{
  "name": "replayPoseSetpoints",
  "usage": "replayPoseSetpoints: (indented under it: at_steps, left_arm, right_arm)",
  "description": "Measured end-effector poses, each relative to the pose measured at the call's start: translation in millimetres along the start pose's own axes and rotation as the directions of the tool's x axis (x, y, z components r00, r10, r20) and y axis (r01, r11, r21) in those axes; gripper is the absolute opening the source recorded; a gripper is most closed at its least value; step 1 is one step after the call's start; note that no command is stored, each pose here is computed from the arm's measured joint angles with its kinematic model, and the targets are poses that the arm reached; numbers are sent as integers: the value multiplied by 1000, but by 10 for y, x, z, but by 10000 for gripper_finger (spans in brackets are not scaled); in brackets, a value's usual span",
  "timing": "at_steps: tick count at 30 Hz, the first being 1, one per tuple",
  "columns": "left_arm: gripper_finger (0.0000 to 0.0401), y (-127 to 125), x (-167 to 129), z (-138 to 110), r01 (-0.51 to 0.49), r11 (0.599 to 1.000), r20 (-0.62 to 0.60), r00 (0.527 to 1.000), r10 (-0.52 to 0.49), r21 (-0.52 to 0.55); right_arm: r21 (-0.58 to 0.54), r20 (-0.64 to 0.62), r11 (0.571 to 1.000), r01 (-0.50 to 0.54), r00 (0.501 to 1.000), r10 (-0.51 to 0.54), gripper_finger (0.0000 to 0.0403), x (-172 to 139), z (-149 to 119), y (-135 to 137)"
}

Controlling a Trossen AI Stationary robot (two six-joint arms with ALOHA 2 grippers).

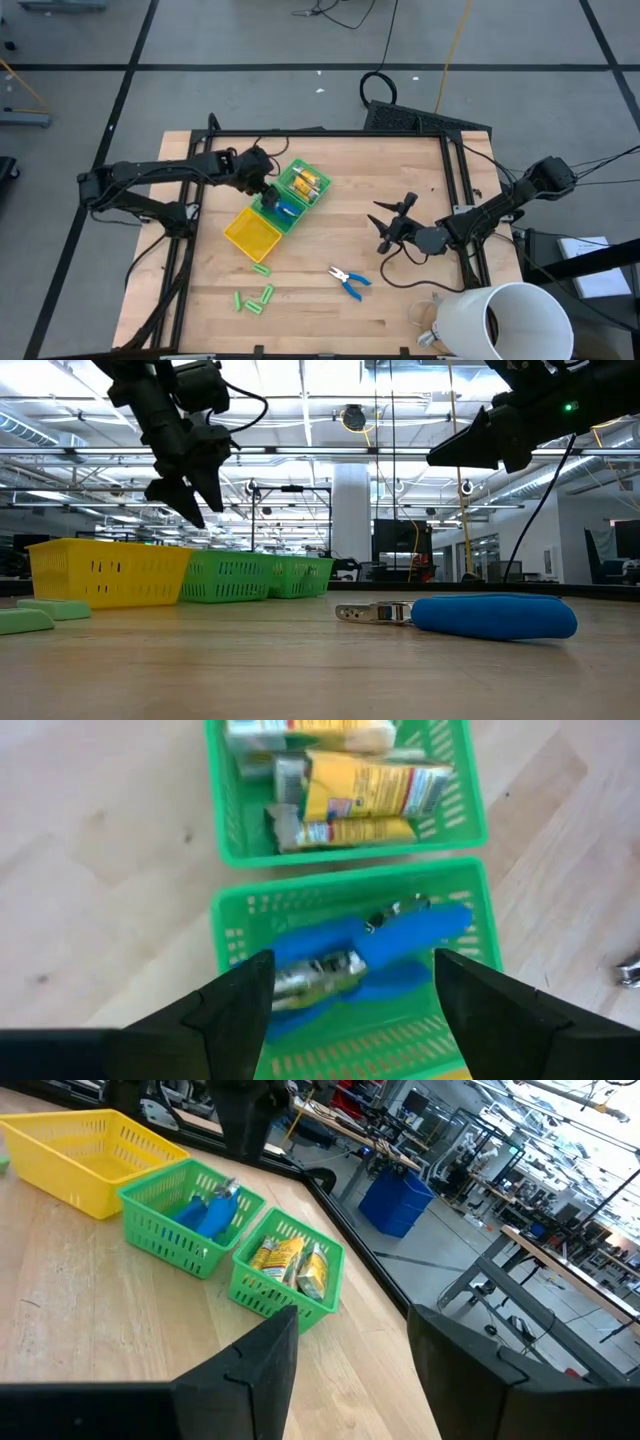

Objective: Pick & Place School Supplies
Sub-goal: Put the blue hole puncher into the bottom green bin

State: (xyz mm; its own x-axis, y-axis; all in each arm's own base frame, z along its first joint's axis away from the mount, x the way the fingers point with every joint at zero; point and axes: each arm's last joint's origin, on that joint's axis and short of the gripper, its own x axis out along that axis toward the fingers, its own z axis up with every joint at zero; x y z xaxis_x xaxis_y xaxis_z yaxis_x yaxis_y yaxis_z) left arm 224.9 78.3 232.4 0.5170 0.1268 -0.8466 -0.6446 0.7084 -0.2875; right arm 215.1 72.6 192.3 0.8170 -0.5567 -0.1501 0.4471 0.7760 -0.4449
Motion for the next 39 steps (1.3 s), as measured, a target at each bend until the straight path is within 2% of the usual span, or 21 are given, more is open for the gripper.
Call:
replayPoseSetpoints:
  at_steps: [5,11,14,20,23,29,32,36,39]
  left_arm:
    - [278,80,-170,43,6,999,72,997,-8,33]
    - [278,130,-393,55,33,999,166,986,-31,-6]
    - [278,71,-482,35,62,994,204,976,-80,94]
    - [278,-77,-603,26,108,946,307,929,-206,306]
    - [278,-137,-579,19,157,891,366,871,-328,425]
    - [278,-99,-311,-152,242,739,361,751,-553,628]
    - [278,-49,-193,-236,228,717,406,694,-595,659]
    - [278,-2,-110,-327,180,688,462,620,-634,703]
    - [278,19,-99,-363,159,680,496,570,-655,715]
  right_arm:
    - [0,1,1000,-7,1000,7,180,0,0,2]
    - [-4,15,997,-81,997,81,180,-1,0,24]
    - [-6,27,989,-150,988,150,180,-3,0,45]
    - [64,20,948,-313,950,312,180,-14,-38,101]
    - [130,1,919,-373,927,376,180,-37,-84,178]
    - [172,-72,882,-439,887,455,180,-126,-61,484]
    - [184,-139,875,-448,869,474,180,-116,-21,684]
    - [174,-206,875,-452,852,481,180,-86,-94,937]
    - [159,-240,877,-454,844,480,180,-67,-182,1028]
